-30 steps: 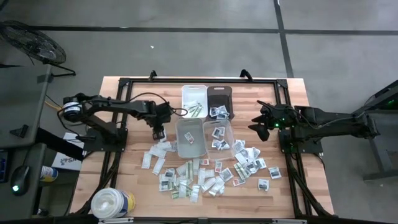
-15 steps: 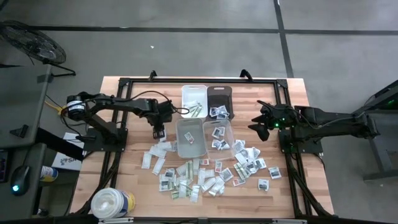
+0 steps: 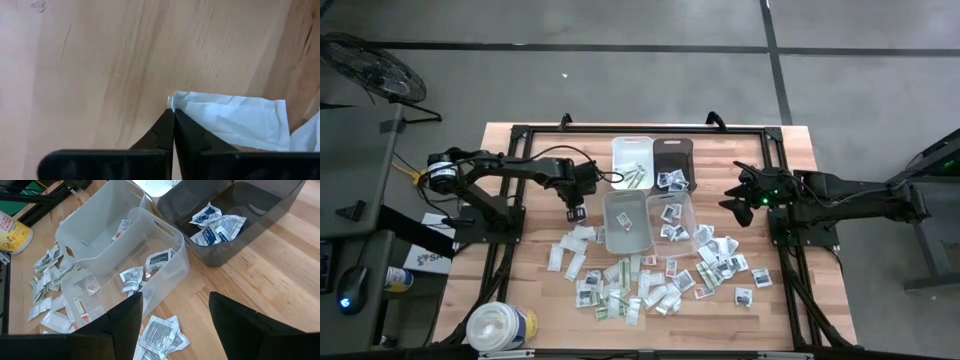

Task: Pick & Place First Aid Supplies
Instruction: Put the green bandage pack into the white bin

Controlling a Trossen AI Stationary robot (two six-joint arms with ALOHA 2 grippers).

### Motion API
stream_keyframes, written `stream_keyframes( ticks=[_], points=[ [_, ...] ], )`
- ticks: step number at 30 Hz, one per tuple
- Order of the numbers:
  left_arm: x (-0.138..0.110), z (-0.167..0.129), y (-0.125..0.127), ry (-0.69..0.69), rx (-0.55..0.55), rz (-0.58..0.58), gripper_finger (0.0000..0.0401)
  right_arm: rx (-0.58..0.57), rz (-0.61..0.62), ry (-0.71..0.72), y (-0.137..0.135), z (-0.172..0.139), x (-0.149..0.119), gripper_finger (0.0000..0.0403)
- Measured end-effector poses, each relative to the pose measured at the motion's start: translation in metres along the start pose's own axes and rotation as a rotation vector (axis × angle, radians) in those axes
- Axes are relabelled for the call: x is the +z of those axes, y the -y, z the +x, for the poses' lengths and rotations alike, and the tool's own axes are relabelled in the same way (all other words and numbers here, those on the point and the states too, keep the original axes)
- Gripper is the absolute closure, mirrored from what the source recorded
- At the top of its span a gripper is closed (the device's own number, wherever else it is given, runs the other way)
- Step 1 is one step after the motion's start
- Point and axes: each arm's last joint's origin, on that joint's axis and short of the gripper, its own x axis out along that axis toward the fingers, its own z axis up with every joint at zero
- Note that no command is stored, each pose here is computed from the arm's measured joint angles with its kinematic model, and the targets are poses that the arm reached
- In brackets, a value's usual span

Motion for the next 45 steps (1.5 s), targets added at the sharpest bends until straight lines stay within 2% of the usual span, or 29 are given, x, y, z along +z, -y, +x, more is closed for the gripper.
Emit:
stream_keyframes(
  ticks=[7, 9, 13, 15, 20, 24, 29, 33, 35, 40, 45],
  points=[
    [0.000, -0.030, 0.003, 0.040, -0.039, 0.011, 0.0400, 0.000, -0.001, 0.000, 0.000, 0.000, 0.000, 0.0181],
    [0.008, -0.048, 0.003, 0.136, -0.037, 0.034, 0.0400, 0.001, -0.007, 0.000, 0.000, 0.000, 0.000, 0.0181],
    [0.008, -0.073, 0.005, 0.215, -0.066, 0.091, 0.0401, 0.001, -0.008, 0.001, 0.000, 0.000, 0.000, 0.0181],
    [0.013, -0.092, 0.006, 0.317, -0.081, 0.123, 0.0401, 0.000, -0.010, 0.000, 0.000, 0.000, 0.000, 0.0181],
    [0.016, -0.128, 0.010, 0.529, -0.151, 0.268, 0.0401, -0.001, -0.011, 0.001, 0.000, 0.000, 0.000, 0.0181],
    [0.018, -0.155, 0.017, 0.770, -0.331, 0.420, 0.0401, -0.002, -0.019, 0.002, 0.000, 0.000, 0.000, 0.0181],
    [0.024, -0.188, 0.026, 1.070, -0.625, 0.603, 0.0401, -0.005, -0.029, 0.004, 0.000, 0.000, 0.000, 0.0181],
    [0.030, -0.213, 0.033, 1.286, -0.730, 0.760, 0.0401, -0.006, -0.036, 0.004, 0.000, 0.000, 0.000, 0.0181],
    [0.031, -0.226, 0.035, 1.396, -0.738, 0.837, 0.0401, -0.007, -0.037, 0.005, 0.000, 0.000, 0.000, 0.0181],
    [0.029, -0.247, 0.035, 1.590, -0.692, 0.927, 0.0401, -0.006, -0.038, 0.005, 0.000, 0.000, 0.000, 0.0181],
    [0.029, -0.251, 0.035, 1.627, -0.670, 0.937, 0.0401, -0.006, -0.043, 0.005, 0.000, 0.000, 0.000, 0.0181]
  ],
)
